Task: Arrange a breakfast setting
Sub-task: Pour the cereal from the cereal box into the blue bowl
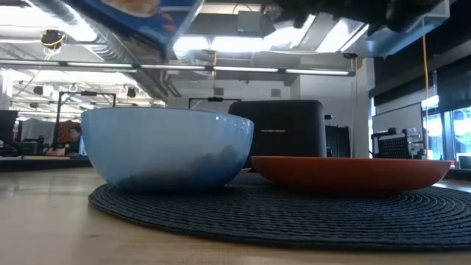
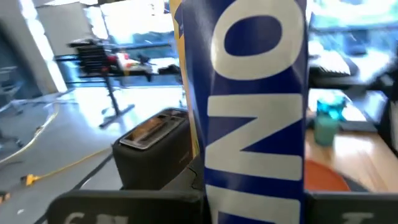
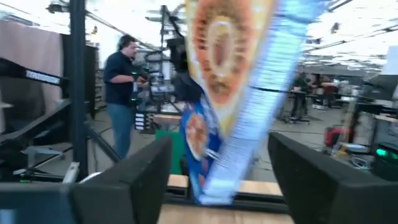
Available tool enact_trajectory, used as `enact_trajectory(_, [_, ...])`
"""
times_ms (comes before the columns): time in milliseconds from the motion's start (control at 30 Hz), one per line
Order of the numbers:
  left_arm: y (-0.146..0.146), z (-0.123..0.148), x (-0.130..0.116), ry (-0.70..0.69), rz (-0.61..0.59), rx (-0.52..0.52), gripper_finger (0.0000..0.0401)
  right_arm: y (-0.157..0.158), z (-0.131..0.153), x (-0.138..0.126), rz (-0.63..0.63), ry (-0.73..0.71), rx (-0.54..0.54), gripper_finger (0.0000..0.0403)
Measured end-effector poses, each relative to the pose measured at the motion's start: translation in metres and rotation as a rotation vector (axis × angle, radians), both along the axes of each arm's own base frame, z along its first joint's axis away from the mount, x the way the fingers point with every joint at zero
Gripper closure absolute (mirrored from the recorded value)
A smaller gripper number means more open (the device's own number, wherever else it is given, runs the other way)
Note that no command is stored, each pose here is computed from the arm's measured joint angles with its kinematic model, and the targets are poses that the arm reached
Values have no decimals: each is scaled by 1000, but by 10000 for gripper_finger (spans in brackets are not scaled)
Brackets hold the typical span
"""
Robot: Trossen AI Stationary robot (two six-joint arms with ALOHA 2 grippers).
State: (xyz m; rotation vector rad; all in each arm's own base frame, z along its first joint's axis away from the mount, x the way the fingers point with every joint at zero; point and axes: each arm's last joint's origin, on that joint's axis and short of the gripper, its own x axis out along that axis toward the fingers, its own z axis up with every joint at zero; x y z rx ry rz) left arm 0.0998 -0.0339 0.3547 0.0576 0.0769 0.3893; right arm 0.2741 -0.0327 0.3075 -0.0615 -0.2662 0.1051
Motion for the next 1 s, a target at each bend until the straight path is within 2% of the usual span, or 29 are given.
enact_trajectory(133, [-4,-23,14,-83,37,-24,376,-2,15,22,39,63,8,76])
enact_trajectory(233, [-6,-32,21,-147,-24,-16,376,-7,26,38,-25,121,24,26])
enact_trajectory(333, [-8,-37,26,-207,-103,-31,376,-14,40,48,-27,137,24,9])
enact_trajectory(433, [-7,-42,28,-204,-104,-26,376,-18,49,55,49,131,14,22])
enact_trajectory(600, [-4,-47,30,-194,-109,-16,376,-17,45,69,143,153,15,40])
enact_trajectory(800, [-2,-47,31,-200,-127,-19,376,-19,30,86,156,202,29,57])
enact_trajectory(900, [-1,-47,32,-199,-121,-19,376,-20,29,87,147,200,30,88])
enact_trajectory(1000, [-1,-47,32,-206,-117,-42,368,-20,29,88,147,201,27,135])
